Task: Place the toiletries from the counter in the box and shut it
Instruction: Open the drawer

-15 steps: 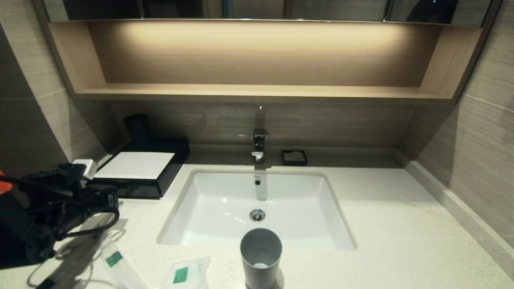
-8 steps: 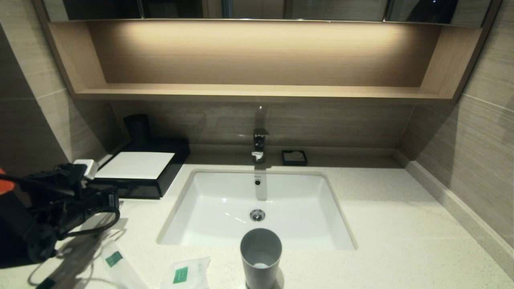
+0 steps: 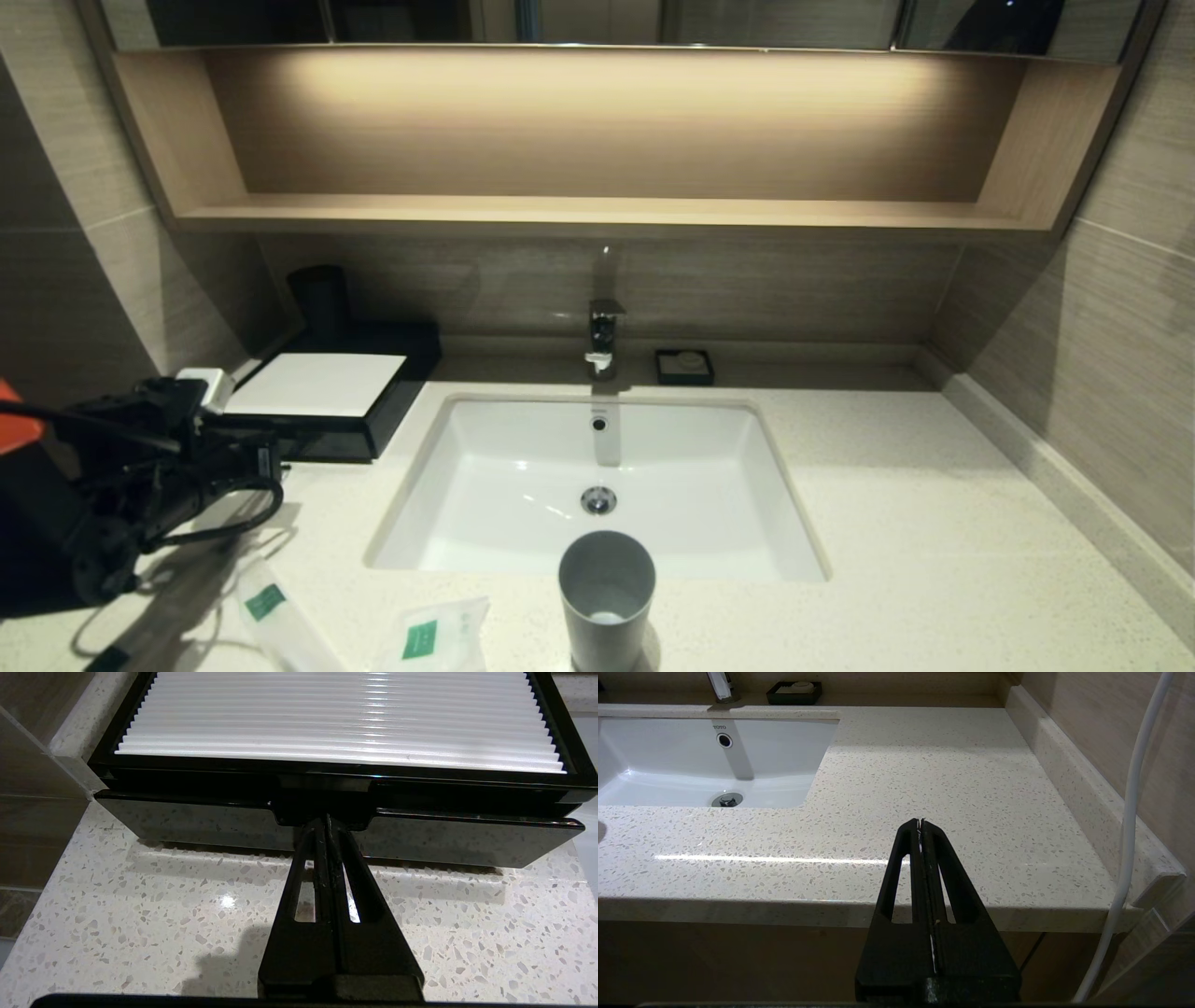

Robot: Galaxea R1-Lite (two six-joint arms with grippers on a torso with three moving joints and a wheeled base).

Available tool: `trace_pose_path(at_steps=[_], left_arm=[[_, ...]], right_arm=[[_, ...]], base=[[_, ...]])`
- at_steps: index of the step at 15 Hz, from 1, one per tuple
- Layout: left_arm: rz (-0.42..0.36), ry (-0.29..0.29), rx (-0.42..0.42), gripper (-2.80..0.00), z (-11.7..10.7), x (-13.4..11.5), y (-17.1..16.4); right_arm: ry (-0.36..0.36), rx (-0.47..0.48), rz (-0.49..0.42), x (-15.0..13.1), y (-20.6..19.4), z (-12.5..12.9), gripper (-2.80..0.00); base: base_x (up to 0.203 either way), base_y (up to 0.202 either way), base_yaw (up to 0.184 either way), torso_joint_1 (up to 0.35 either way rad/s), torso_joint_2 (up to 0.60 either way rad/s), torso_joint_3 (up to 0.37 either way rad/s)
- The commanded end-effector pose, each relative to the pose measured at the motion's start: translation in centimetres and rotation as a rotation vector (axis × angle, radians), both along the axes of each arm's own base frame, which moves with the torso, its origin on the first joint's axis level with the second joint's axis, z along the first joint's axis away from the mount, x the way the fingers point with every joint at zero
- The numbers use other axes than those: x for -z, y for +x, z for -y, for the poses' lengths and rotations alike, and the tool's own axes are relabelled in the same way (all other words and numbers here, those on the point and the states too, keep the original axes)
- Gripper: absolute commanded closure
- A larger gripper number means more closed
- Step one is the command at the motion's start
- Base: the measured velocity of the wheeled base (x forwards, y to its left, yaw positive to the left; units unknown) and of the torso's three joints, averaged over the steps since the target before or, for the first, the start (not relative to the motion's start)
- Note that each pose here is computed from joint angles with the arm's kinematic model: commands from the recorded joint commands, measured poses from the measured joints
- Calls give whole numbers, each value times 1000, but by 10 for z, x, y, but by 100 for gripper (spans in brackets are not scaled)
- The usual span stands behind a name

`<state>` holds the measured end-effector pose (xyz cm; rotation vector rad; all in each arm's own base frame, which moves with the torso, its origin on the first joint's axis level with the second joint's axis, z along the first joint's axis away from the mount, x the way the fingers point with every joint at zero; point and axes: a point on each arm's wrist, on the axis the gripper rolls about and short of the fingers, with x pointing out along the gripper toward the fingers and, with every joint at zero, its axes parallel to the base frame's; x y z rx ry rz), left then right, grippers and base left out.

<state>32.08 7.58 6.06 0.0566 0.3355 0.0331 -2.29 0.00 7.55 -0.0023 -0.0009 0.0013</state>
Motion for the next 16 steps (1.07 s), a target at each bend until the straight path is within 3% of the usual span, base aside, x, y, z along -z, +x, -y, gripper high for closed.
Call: trace_pose_path(at_steps=[1,16], left_arm=[[8,3,1,0,0,-1,1],[12,7,-6,0,-3,6,7]], right_arm=[[0,0,-1,0,0,0,0],[0,0,-1,0,0,0,0]], base=[[0,0,0,0,0,0],[0,0,0,0,0,0]])
